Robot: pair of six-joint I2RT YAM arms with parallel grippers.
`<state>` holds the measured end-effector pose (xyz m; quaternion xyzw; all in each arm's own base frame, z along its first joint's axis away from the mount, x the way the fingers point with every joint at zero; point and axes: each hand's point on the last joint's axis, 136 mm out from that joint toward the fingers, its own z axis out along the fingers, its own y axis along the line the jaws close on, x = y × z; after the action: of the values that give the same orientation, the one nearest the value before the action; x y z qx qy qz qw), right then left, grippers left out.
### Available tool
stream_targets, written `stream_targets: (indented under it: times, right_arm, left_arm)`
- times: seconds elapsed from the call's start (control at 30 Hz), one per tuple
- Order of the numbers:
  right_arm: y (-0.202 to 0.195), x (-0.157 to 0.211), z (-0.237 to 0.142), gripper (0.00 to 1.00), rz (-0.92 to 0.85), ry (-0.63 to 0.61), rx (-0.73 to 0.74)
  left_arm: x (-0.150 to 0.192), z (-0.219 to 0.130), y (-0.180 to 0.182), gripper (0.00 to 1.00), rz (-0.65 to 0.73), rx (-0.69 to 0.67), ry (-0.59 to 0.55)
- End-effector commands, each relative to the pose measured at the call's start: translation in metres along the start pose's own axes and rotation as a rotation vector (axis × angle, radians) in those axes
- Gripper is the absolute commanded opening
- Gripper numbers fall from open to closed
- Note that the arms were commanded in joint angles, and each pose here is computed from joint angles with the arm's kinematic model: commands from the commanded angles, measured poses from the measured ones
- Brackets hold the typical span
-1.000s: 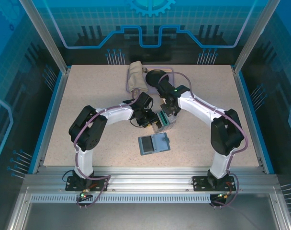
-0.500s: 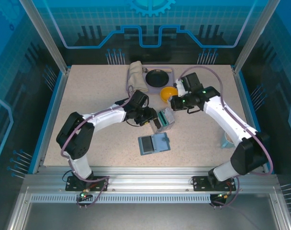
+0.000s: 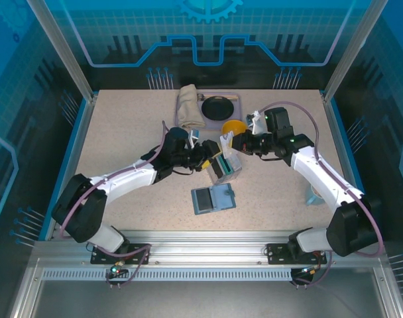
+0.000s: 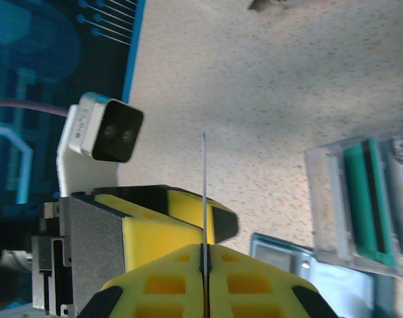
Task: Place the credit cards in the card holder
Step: Pick up the credit card from the storage box.
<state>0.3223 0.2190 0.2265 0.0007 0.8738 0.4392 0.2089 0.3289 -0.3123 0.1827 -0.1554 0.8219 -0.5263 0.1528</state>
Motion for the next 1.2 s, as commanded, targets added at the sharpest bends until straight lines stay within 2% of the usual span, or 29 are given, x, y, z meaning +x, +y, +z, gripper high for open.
stream_targets:
  times: [0.0, 0.23, 0.5, 0.77, 1.17]
  right_arm:
    - [0.018, -0.003, -0.006, 0.07, 0.019, -0.004, -0.099]
    - [0.018, 0.002, -0.003, 0.08, 0.032, 0.023, -0.119]
    - [-0.008, -0.005, -0.010, 0.07, 0.084, -0.033, -0.027]
    - [0.003, -0.005, -0.009, 0.07, 0.098, -0.010, -0.100]
    - [0.018, -0.004, -0.003, 0.09, 0.103, 0.036, -0.190]
  left_arm:
    - [-0.002, -0.001, -0.043, 0.66, 0.007, 0.206, 0.027]
    - [-0.005, -0.004, -0.051, 0.57, 0.013, 0.254, 0.022]
    - [-0.010, -0.013, -0.032, 0.60, -0.021, 0.195, -0.029]
    - [-0.007, -0.015, -0.046, 0.60, 0.026, 0.226, -0.001]
    - [-0.003, -0.018, -0.073, 0.41, 0.065, 0.329, 0.041]
